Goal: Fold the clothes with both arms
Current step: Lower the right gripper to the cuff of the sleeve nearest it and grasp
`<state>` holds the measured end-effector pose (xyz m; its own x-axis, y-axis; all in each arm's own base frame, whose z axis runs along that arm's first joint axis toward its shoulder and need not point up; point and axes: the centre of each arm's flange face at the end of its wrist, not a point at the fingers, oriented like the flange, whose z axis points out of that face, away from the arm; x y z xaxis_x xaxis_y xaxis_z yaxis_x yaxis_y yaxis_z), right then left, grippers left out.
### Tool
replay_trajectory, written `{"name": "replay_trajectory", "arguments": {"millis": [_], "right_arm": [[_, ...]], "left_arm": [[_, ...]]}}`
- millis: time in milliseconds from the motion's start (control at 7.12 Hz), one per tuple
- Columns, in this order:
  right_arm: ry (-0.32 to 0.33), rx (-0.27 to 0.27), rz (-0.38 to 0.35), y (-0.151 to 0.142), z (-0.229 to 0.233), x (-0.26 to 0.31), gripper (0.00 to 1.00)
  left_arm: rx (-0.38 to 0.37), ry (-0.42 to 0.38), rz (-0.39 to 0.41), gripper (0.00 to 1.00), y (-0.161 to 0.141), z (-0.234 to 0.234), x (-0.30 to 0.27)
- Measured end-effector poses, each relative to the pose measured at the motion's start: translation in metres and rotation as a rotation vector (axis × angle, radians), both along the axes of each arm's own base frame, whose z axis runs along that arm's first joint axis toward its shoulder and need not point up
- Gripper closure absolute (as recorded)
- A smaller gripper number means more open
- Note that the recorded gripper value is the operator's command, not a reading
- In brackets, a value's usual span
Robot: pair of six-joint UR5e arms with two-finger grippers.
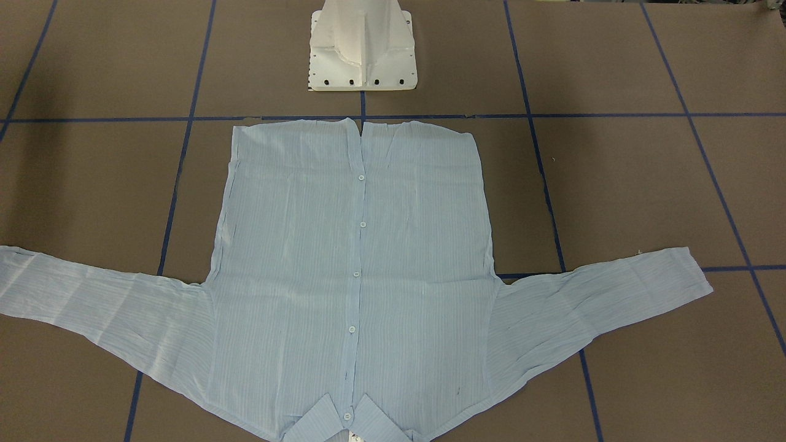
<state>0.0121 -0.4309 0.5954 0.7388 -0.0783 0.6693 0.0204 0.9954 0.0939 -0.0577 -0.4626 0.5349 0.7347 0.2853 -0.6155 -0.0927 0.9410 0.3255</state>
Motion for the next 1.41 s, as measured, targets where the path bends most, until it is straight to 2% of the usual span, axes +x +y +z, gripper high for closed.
{"name": "replay_trajectory", "arguments": {"millis": [281,562,703,984,1124,1265,1405], "right_arm": [[-0.005,-0.012,0.015,-0.032,-0.002,-0.015,0.0],[-0.023,-0.004,0.047,-0.082,0.027,-0.041,0.02],[-0.046,0.003,0.077,-0.096,0.043,-0.063,0.05],[-0.075,0.001,0.109,-0.099,0.073,-0.105,0.09],[-0.069,-0.003,0.107,-0.097,0.085,-0.117,0.16],[-0.06,-0.009,0.098,-0.094,0.093,-0.126,0.18],[-0.049,-0.011,0.088,-0.093,0.098,-0.135,0.26]], "left_arm": [[0.078,0.006,0.001,0.0,-0.018,-0.01,0.001],[0.099,0.009,0.004,0.0,-0.021,-0.012,0.001],[0.103,0.009,0.004,0.0,-0.021,-0.013,0.001],[0.11,0.009,0.005,0.0,-0.02,-0.016,0.001],[0.112,0.009,0.007,0.0,-0.02,-0.016,0.001],[0.113,0.009,0.008,0.0,-0.02,-0.016,0.001],[0.114,0.009,0.008,0.0,-0.02,-0.016,0.001]]}}
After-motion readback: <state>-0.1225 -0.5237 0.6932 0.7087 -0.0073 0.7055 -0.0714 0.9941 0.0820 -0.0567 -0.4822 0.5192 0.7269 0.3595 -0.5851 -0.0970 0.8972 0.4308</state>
